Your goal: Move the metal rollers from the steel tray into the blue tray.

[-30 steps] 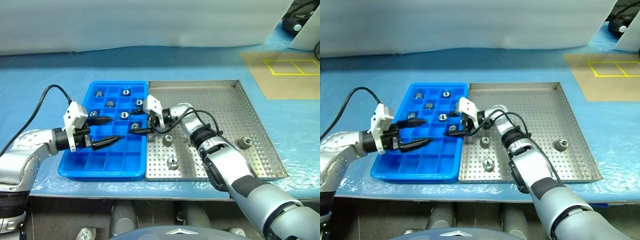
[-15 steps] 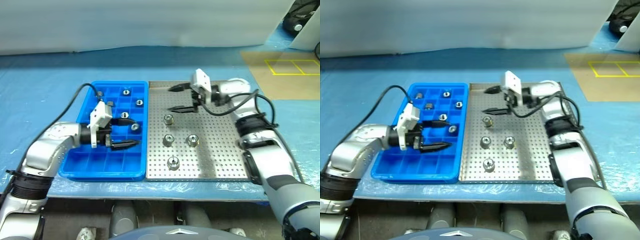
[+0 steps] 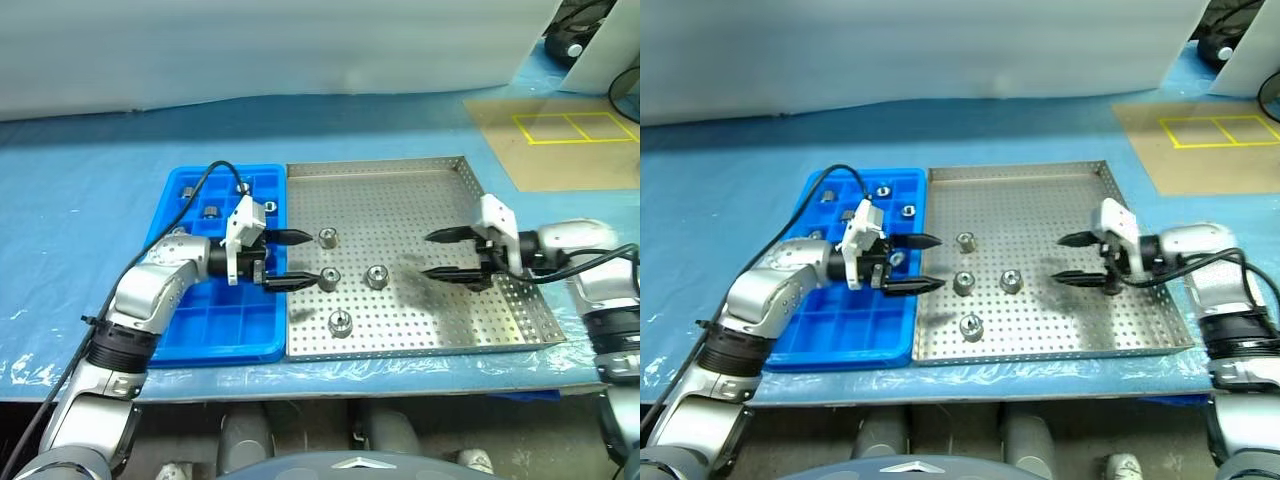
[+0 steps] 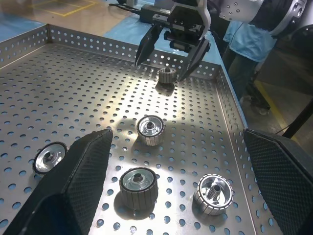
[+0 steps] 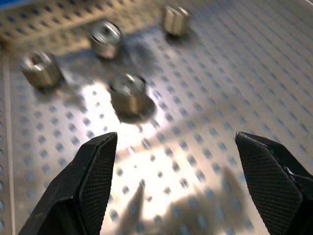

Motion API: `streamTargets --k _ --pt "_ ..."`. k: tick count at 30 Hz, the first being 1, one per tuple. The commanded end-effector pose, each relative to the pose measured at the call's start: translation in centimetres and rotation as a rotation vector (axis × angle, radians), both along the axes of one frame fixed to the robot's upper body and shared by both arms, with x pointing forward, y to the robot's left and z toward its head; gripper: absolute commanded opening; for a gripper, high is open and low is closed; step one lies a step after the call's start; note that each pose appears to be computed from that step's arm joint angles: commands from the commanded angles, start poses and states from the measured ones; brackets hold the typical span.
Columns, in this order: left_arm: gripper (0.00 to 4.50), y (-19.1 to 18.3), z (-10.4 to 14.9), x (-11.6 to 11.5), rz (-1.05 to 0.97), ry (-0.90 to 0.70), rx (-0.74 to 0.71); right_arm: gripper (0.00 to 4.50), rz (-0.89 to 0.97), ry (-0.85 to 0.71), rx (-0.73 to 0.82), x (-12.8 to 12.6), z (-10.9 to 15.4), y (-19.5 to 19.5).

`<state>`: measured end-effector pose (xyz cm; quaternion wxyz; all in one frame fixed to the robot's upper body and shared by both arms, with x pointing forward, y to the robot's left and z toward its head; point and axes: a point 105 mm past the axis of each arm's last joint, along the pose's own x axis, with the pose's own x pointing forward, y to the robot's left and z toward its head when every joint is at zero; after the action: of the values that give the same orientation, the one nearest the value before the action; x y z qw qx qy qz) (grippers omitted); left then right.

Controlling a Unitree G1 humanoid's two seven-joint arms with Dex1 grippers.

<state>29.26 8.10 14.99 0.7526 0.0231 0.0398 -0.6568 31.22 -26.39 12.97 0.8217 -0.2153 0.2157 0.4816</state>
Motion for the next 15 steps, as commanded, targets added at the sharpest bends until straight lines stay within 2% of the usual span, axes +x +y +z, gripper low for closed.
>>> streamTargets --k 1,6,15 --pt "4.5 0.4 0.4 -0.1 -0.009 -0.024 0.004 3.97 -0.14 -0.052 -0.045 -0.7 1.0 -4.5" --pt "4.5 0.5 -0.3 -0.6 -0.013 -0.002 0.008 3.97 -0.244 0.048 -0.089 -3.3 -1.1 -8.1" --pt "4.5 0.4 -0.2 -0.3 -0.016 -0.005 0.006 3.97 -0.252 0.031 -0.064 -1.6 -2.7 -7.2"
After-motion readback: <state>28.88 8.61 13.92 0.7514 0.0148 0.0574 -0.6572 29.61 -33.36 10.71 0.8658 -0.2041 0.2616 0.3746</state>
